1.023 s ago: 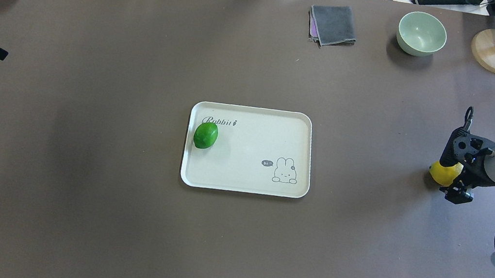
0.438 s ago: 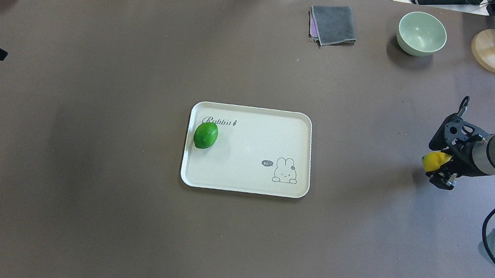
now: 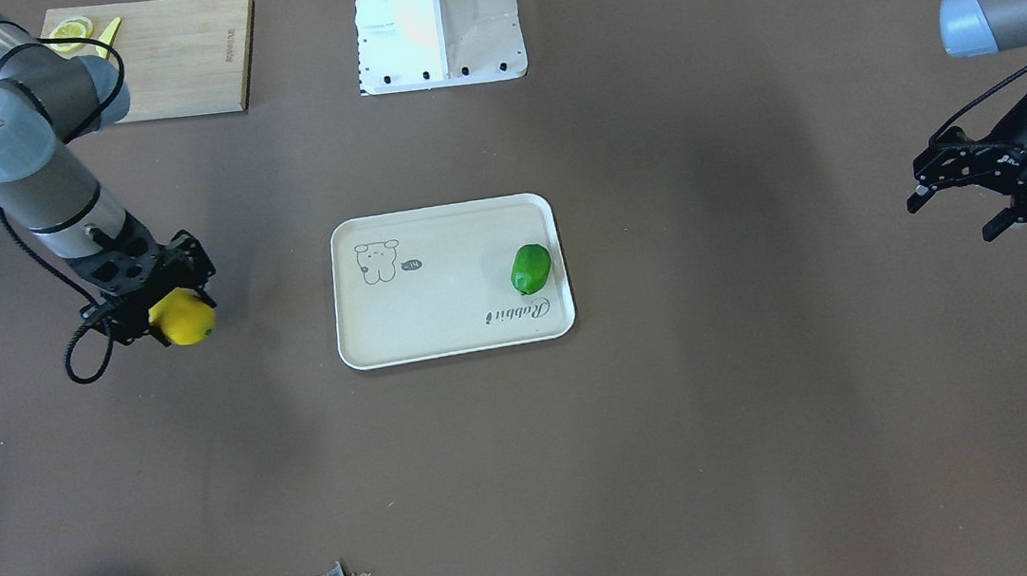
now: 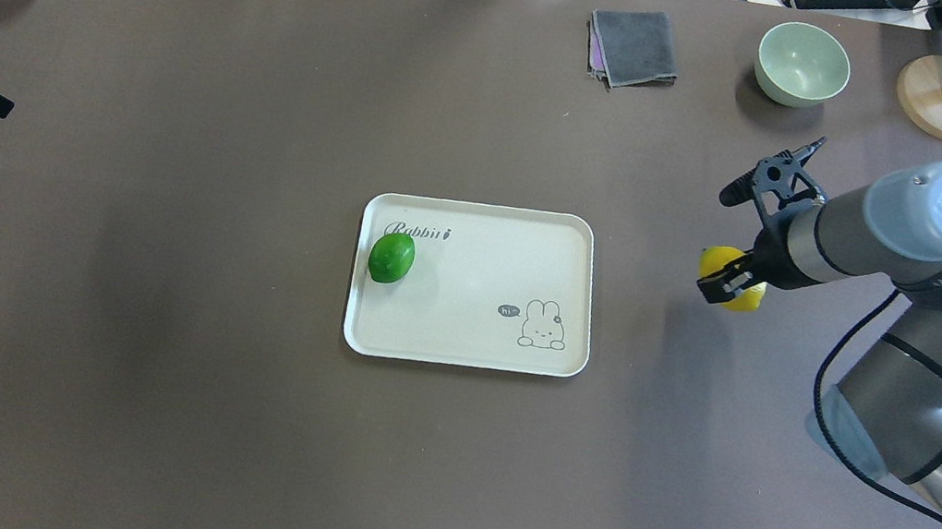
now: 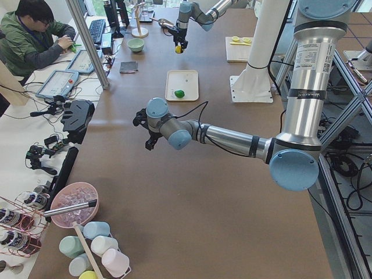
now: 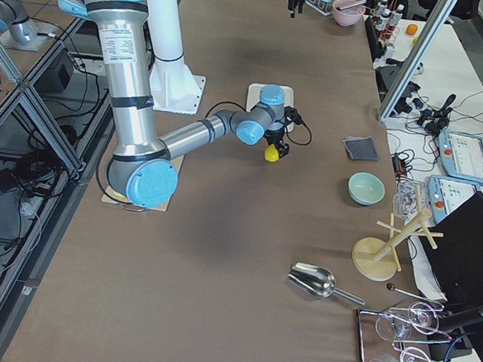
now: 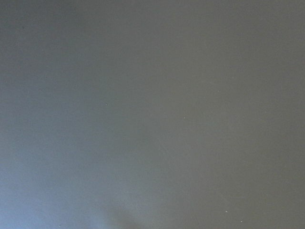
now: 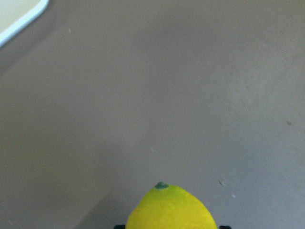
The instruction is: Place all lemons on tray
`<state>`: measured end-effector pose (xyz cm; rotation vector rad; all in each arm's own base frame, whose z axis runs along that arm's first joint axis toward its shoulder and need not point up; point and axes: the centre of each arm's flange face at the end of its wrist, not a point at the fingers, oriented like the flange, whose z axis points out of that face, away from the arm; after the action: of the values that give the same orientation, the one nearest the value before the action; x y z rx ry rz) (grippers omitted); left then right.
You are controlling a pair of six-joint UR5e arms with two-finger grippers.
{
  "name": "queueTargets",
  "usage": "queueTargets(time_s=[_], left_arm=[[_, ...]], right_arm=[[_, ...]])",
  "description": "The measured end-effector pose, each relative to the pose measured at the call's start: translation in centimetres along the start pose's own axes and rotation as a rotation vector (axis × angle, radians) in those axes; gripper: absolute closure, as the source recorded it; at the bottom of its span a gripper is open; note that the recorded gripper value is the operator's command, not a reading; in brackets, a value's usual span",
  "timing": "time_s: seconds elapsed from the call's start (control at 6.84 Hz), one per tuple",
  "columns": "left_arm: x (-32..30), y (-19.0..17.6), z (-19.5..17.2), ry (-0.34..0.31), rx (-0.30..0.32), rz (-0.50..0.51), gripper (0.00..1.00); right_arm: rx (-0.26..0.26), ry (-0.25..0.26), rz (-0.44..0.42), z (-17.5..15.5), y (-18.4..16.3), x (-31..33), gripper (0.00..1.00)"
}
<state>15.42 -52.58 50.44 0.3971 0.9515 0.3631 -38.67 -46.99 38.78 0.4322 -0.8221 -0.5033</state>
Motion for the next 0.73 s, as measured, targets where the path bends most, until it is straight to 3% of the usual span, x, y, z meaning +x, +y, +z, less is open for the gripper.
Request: queueTargets(time_s=[0.15, 0.29, 0.44, 0.73], left_arm=[[0.0, 0.0, 0.0, 0.0, 0.0, 0.0, 0.02], [0.0, 0.1, 0.0, 0.0, 0.0, 0.0, 0.01], [0.1, 0.0, -0.1, 0.001, 0.001, 0.001, 0.01], [0.2, 0.0, -0.1, 0.001, 0.003, 0.001, 0.02]], right_arm=[[0.012, -0.055, 0.158, 0.3, -2.7, -5.8, 1.0], [0.027, -0.091, 0.286, 1.0, -5.0, -11.3, 0.26], [0.051, -0.104, 0.376, 1.7, -7.4, -15.7, 0.0], [0.081, -0.121, 0.461, 1.1, -10.6, -18.8, 0.0]])
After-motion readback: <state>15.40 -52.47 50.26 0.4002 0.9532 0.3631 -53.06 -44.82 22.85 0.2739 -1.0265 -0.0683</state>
